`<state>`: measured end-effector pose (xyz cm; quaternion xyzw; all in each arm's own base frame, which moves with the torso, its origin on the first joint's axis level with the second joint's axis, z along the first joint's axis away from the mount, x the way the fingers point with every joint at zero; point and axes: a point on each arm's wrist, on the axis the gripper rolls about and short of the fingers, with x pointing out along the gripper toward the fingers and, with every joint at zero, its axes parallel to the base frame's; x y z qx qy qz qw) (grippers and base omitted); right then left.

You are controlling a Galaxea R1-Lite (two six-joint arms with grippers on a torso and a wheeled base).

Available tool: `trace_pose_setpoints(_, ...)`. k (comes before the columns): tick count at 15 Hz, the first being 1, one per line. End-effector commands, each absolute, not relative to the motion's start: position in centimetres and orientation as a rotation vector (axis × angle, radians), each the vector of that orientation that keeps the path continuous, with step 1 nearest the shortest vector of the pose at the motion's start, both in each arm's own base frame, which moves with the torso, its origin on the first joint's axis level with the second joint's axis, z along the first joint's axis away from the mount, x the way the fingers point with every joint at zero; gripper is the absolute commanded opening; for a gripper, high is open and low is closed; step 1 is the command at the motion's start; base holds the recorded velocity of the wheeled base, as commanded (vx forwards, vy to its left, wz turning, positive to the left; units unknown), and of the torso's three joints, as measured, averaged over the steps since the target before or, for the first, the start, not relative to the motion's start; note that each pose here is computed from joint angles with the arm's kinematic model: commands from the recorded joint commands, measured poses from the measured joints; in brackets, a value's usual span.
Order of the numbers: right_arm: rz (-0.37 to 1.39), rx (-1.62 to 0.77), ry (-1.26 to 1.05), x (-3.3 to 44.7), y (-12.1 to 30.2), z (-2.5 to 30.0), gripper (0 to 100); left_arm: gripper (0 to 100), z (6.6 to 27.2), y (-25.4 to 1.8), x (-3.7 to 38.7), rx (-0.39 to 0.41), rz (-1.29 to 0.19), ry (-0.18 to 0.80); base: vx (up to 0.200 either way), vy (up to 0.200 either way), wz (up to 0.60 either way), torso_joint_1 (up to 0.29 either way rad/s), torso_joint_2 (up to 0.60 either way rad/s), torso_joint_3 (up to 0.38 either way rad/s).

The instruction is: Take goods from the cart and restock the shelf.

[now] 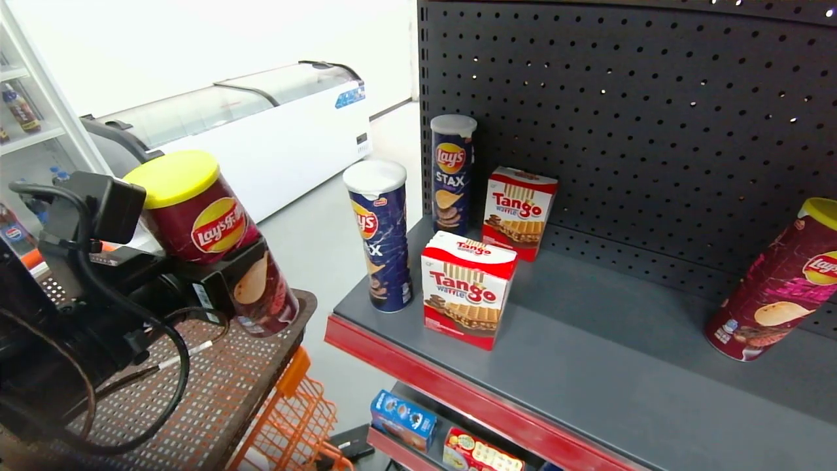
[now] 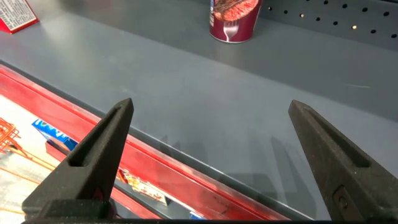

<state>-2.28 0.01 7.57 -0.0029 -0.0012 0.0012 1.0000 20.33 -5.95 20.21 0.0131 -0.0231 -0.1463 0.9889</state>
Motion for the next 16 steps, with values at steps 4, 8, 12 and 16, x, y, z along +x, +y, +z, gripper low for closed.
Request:
trace_pose_setpoints(4,0.002,-0.006,-0.003,-2.3,0.0,7.6,100,0,21.0,-9.2,17.2,0.008,-0.518,-0.095,0.000,0.000,0.00,0.000,0.00,0.000)
trace_pose_setpoints(8,0.003,-0.006,-0.002,-2.3,0.0,7.6,100,0,21.0,-10.5,16.3,-0.011,-0.689,-0.096,0.000,0.000,0.00,0.000,0.00,0.000)
trace_pose_setpoints(12,0.002,-0.006,-0.002,-2.3,0.0,7.6,100,0,20.5,-12.4,15.5,-0.002,-0.806,-0.065,0.000,0.000,0.00,0.000,0.00,0.000)
trace_pose_setpoints(16,0.003,-0.006,-0.002,-2.3,0.0,7.6,100,0,19.5,-14.5,14.6,0.008,-0.974,-0.018,0.000,0.000,0.00,0.000,0.00,0.000)
